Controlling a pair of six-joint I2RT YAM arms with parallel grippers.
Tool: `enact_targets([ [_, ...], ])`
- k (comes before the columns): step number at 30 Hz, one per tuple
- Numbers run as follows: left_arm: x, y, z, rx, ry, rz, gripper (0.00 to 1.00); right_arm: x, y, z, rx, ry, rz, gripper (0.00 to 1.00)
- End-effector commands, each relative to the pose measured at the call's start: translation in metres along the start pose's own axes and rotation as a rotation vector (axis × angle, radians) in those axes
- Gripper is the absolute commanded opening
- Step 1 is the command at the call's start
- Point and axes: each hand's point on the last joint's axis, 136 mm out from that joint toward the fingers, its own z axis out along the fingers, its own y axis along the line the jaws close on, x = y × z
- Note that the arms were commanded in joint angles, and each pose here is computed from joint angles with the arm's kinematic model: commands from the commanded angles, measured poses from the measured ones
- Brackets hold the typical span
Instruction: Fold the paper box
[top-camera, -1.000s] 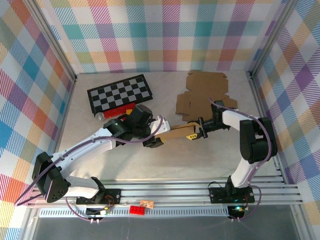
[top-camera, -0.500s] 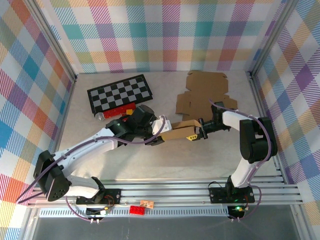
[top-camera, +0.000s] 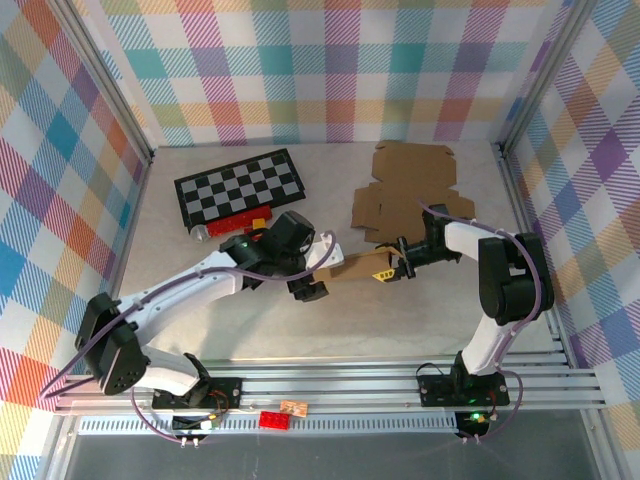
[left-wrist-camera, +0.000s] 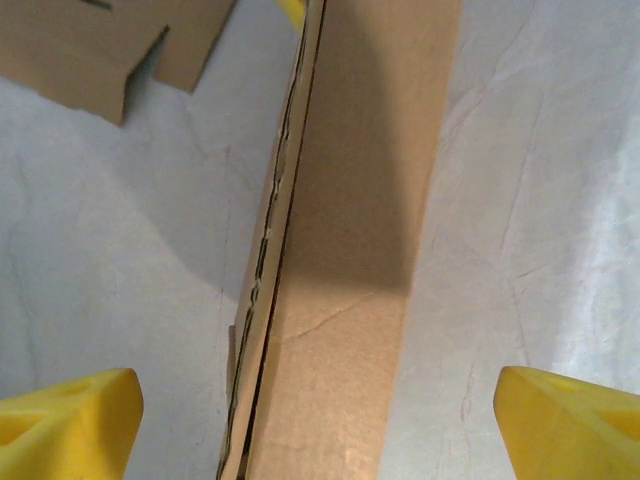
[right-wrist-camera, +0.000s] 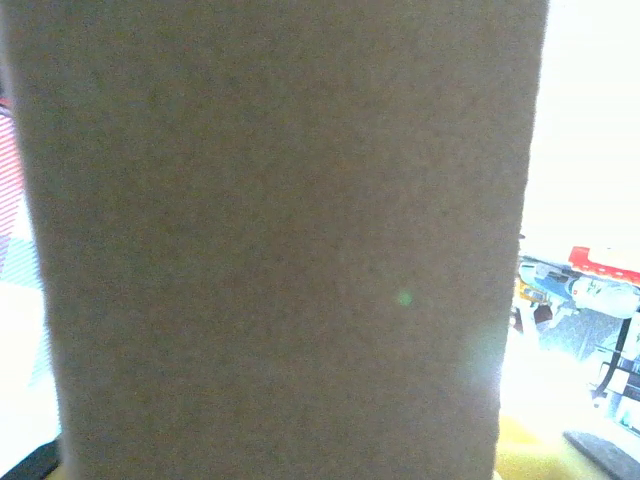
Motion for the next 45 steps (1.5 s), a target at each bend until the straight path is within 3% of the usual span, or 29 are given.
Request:
enact_targets([
  [1, -0.01, 0.016, 0.005, -0.062, 0.004, 0.038, 0.89, -0.005, -0.012, 0.001, 0.026, -0.035, 0.08, 0.33],
  [9, -0.023, 0.012, 0.019, -0.03, -0.014, 0.083, 0.85, 0.002, -0.027, 0.004, 0.02, -0.005, 0.156, 0.35],
  [13, -0.022, 0.01, 0.029, -0.007, 0.004, 0.098, 0.82, -0.008, -0.025, 0.006, 0.018, -0.015, 0.179, 0.46],
  [24, -0.026, 0.015, 0.051, 0.022, 0.038, 0.054, 0.72, -0.021, -0.004, -0.018, -0.007, -0.099, 0.152, 0.64],
  [30, -0.027, 0.014, 0.05, 0.028, 0.037, 0.001, 0.67, -0.008, 0.001, -0.062, 0.015, -0.314, 0.028, 0.71],
  [34, -0.024, 0.016, 0.049, 0.031, 0.033, -0.049, 0.67, 0.008, -0.014, -0.113, 0.079, -0.664, -0.089, 0.71],
  [38, -0.024, 0.016, 0.049, 0.034, 0.031, -0.088, 0.66, 0.033, -0.029, -0.137, 0.027, -0.946, -0.215, 0.67],
  [40, -0.025, 0.017, 0.048, 0.033, 0.028, -0.103, 0.66, 0.043, -0.03, -0.131, 0.004, -0.999, -0.288, 0.62],
  [45, -0.025, 0.015, 0.048, 0.04, 0.027, -0.107, 0.65, 0.056, -0.026, -0.087, 0.034, -0.987, -0.385, 0.6],
])
